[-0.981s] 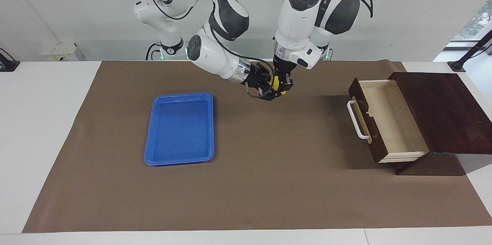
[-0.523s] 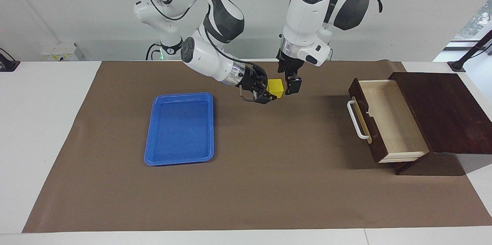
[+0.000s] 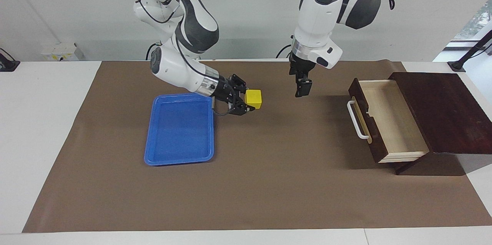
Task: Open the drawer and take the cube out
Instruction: 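Carry the cube over the blue tray while the left gripper withdraws, then lower the cube into the tray while the left gripper pushes drawer shut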
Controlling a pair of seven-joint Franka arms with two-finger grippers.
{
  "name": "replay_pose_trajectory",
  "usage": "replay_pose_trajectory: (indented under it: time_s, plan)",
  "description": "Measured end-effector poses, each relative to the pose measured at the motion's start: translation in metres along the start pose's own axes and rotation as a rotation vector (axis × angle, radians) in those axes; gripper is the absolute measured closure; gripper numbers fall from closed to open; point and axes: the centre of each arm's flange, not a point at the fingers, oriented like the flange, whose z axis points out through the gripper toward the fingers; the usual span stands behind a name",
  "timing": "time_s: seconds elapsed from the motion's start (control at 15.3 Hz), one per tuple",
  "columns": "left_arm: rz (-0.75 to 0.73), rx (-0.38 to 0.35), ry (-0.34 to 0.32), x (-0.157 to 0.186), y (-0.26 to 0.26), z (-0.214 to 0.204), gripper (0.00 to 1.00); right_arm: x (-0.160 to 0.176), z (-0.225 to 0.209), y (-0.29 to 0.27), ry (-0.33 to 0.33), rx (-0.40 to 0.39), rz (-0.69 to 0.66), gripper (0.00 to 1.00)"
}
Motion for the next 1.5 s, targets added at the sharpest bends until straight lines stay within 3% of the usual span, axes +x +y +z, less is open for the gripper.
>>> replay_pose_trajectory:
  time_s: [0.2,0.59,0.92,1.5]
  plan:
    - [0.064,-0.023,0.090,0.040,0.006,0.027,0.00,0.031,-0.023,-0.016,0.046,0.031,-0.016,0.44]
    - [0.162,-0.030,0.117,0.135,0.021,0.088,0.00,0.121,-0.026,-0.050,0.122,0.014,-0.097,0.44]
    - [0.218,-0.067,0.140,0.174,0.031,0.111,0.00,0.190,-0.043,-0.069,0.126,0.021,-0.140,0.44]
    - [0.233,-0.111,0.137,0.211,0.040,0.115,0.00,0.232,-0.008,-0.050,0.124,-0.060,-0.196,0.44]
